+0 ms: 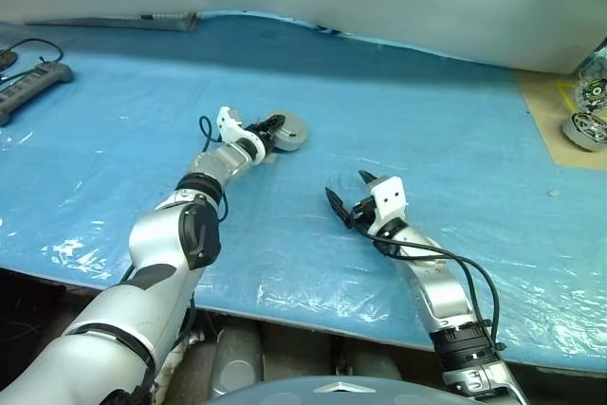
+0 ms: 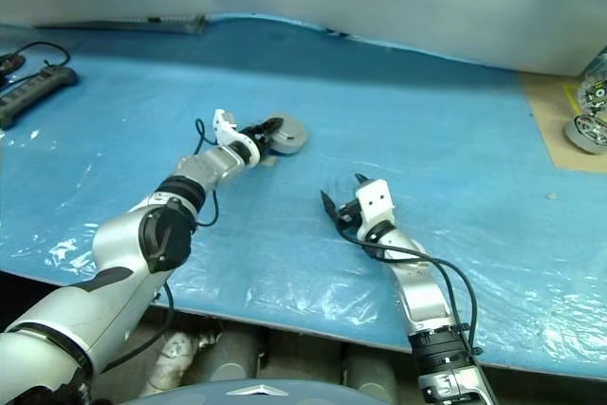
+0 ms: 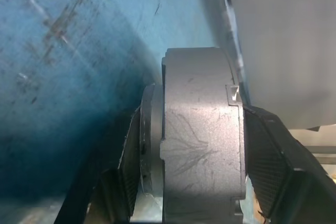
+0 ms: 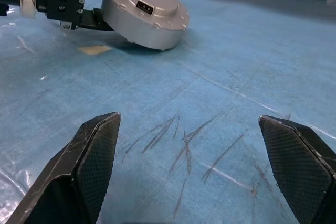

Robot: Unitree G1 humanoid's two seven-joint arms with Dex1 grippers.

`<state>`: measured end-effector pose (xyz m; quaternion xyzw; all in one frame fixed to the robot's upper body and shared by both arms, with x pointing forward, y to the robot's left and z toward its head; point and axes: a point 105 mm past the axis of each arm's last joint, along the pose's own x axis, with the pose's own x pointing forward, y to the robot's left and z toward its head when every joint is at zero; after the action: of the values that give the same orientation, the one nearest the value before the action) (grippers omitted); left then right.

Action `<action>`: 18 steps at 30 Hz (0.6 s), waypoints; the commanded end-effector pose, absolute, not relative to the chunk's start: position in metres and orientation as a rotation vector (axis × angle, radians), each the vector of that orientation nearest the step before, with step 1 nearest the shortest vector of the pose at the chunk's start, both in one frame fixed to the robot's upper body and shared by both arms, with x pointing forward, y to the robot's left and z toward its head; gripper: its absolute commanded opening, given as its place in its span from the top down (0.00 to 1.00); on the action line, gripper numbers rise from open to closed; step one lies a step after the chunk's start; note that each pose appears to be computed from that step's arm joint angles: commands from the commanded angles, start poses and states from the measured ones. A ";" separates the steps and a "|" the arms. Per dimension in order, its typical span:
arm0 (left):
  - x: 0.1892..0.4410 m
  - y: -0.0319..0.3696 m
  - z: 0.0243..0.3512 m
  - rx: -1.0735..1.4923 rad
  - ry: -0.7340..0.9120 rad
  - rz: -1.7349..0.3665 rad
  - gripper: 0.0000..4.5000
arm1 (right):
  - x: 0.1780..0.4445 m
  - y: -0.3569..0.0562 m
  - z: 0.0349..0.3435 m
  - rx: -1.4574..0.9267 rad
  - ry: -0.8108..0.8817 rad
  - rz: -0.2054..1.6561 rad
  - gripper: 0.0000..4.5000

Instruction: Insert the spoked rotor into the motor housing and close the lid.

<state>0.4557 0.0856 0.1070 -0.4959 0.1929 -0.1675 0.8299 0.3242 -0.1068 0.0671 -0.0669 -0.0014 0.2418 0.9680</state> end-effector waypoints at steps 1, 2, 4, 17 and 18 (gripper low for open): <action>0.451 0.089 0.093 -0.992 0.465 -0.336 0.19 | 0.324 -0.108 0.076 -0.145 -0.044 0.480 0.00; 0.449 0.091 0.088 -0.984 0.480 -0.329 0.11 | 0.324 -0.108 0.075 -0.143 -0.042 0.482 0.00; 0.446 0.096 0.081 -0.973 0.502 -0.322 0.01 | 0.323 -0.106 0.075 -0.141 -0.041 0.488 0.00; 0.398 0.133 0.033 -0.445 0.621 -0.555 0.01 | 0.324 -0.107 0.073 -0.126 -0.030 0.505 0.00; 0.394 0.133 0.034 -0.370 0.590 -0.592 0.01 | 0.323 -0.108 0.072 -0.122 -0.028 0.501 0.00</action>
<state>0.4162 0.1237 0.0759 -0.2335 0.2185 -0.2933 0.9009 0.3225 -0.1047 0.0634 -0.0656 0.0046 0.2527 0.9653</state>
